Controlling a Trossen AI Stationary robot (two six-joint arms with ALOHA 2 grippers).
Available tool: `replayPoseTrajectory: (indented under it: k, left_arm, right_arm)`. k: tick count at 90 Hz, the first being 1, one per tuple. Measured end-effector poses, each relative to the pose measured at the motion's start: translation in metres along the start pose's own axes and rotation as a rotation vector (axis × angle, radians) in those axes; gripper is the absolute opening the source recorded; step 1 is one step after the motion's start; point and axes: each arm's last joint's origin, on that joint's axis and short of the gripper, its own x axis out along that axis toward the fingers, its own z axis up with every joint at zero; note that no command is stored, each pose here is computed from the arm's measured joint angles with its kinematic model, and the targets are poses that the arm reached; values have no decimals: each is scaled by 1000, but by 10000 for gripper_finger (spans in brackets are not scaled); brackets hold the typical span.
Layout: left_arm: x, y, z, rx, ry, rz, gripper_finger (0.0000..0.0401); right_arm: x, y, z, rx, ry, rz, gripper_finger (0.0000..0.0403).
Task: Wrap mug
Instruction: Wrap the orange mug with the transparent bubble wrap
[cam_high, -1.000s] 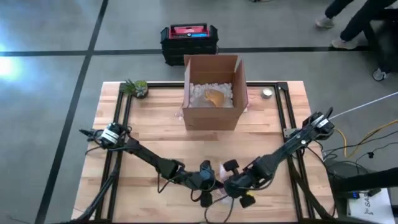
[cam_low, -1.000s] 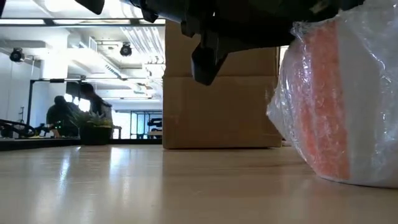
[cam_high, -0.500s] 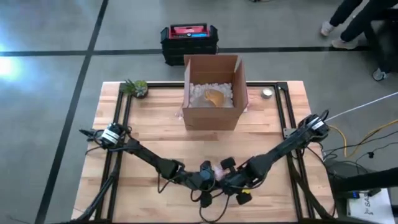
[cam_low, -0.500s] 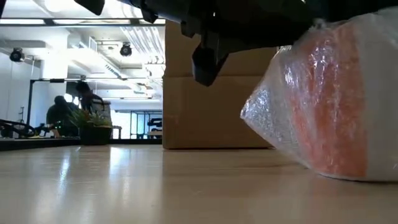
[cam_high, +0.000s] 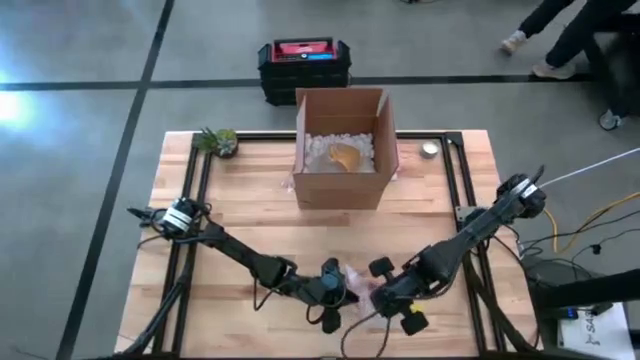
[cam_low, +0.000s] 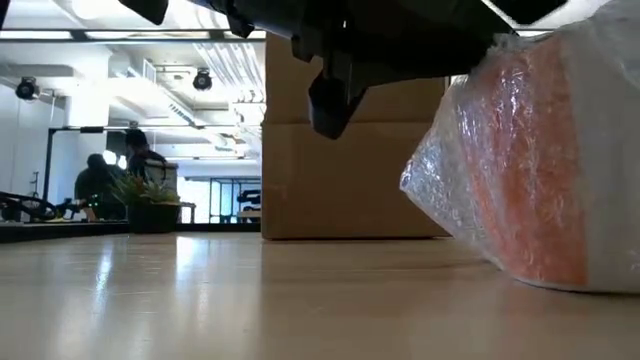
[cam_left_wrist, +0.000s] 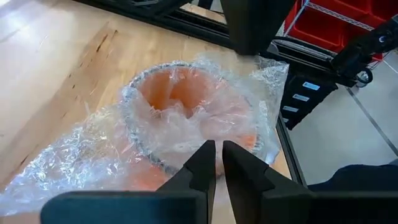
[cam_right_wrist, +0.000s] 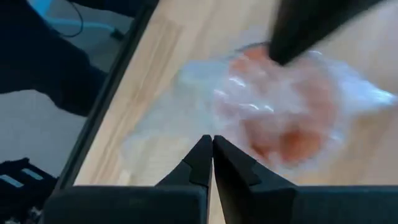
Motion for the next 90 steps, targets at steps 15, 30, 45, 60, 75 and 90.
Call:
replayPoseTrajectory:
  k: [15,30,45,60,75,90]
  left_arm:
    - [0,0,0,0,-1,0,20]
    - [-4,-2,5,-3,-8,-5,20]
    - [-29,-4,25,13,27,39,20]
    - [-52,4,28,40,58,340,20]
    - [-37,24,19,3,46,344,20]
    - [-27,15,28,21,-41,197,20]
  right_arm:
    - [19,-12,1,-23,31,-102,0]
    - [30,-19,-3,-20,72,-122,0]
    - [35,-20,-5,-19,90,-127,0]
    - [34,-20,-4,-30,84,-131,0]
    - [34,-20,-4,-39,78,-131,0]
    - [34,-20,-3,-39,72,-131,0]
